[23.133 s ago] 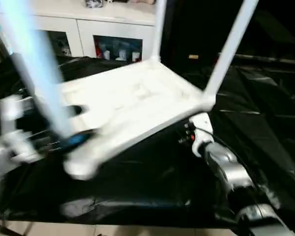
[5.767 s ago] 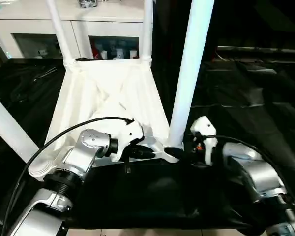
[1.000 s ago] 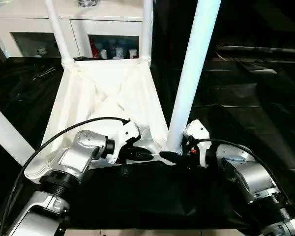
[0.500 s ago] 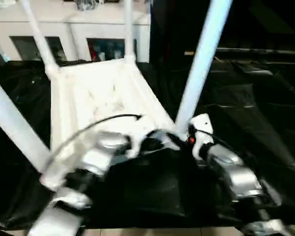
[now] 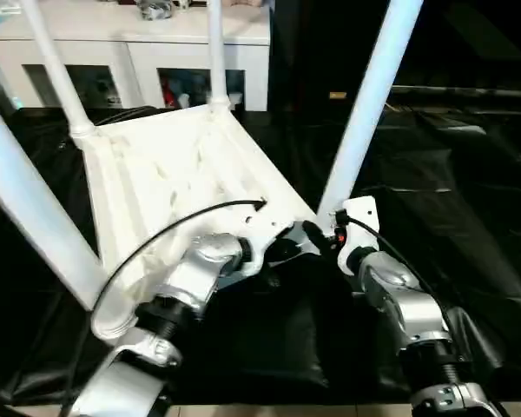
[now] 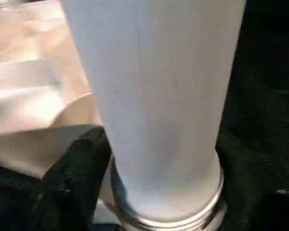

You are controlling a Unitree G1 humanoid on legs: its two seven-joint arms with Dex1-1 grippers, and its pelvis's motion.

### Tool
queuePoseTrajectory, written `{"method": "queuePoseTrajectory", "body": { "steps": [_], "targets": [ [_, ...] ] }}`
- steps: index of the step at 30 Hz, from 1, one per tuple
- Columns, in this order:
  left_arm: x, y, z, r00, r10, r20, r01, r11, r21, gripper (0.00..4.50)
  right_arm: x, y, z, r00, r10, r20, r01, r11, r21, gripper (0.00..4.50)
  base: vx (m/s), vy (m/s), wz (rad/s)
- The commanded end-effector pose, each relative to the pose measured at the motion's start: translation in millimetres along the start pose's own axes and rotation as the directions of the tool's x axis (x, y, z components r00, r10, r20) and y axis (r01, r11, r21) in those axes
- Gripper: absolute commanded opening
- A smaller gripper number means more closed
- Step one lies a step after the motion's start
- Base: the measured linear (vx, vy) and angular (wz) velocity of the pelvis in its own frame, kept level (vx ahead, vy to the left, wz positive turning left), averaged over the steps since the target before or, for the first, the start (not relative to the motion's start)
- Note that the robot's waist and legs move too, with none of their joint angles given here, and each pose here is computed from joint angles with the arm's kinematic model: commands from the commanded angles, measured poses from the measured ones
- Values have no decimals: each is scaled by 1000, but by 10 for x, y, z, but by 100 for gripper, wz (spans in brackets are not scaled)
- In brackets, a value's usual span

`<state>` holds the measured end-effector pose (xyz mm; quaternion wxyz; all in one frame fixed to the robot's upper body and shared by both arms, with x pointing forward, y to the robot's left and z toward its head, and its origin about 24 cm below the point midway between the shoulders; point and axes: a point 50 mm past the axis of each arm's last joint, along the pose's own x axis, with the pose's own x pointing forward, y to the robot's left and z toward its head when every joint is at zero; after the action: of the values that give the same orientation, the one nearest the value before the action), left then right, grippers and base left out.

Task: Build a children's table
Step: Rotate leg to tighten

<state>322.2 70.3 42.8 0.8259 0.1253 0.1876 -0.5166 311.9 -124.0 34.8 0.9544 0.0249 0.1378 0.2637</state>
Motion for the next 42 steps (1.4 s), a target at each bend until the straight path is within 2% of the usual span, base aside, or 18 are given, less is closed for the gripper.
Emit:
{"method": "queuePoseTrajectory", "body": {
  "steps": [1,9,10,16,21,27,36,42],
  "targets": [
    [-23,-100,-85,993,-113,41,114,993,-31,0,19,185,114,983,184,26,-182,982,-50,379,0,0,0],
    [-389,4,-176,970,-240,22,241,970,-20,0,-302,34,158,895,437,-86,-445,881,-162,385,0,0,0],
    [-472,21,-181,962,-272,19,273,962,-30,0,-357,-4,165,877,465,-124,-481,851,-211,385,0,0,0],
    [-542,59,-177,957,-290,19,291,956,-37,0,-379,-12,142,850,497,-175,-526,811,-255,385,0,0,0],
    [-531,59,-170,957,-289,21,289,957,-36,0,-346,-19,129,859,482,-170,-511,822,-252,385,0,0,0],
    [-528,52,-158,955,-294,25,295,955,-35,0,-335,9,116,846,505,-171,-533,809,-248,385,0,0,0],
    [-533,65,-157,958,-286,24,287,957,-35,0,-307,7,88,842,504,-192,-539,803,-257,293,0,0,0],
    [-537,67,-160,959,-283,24,283,958,-37,0,-301,5,83,840,508,-190,-542,801,-255,262,0,0,0]
  ]
}}
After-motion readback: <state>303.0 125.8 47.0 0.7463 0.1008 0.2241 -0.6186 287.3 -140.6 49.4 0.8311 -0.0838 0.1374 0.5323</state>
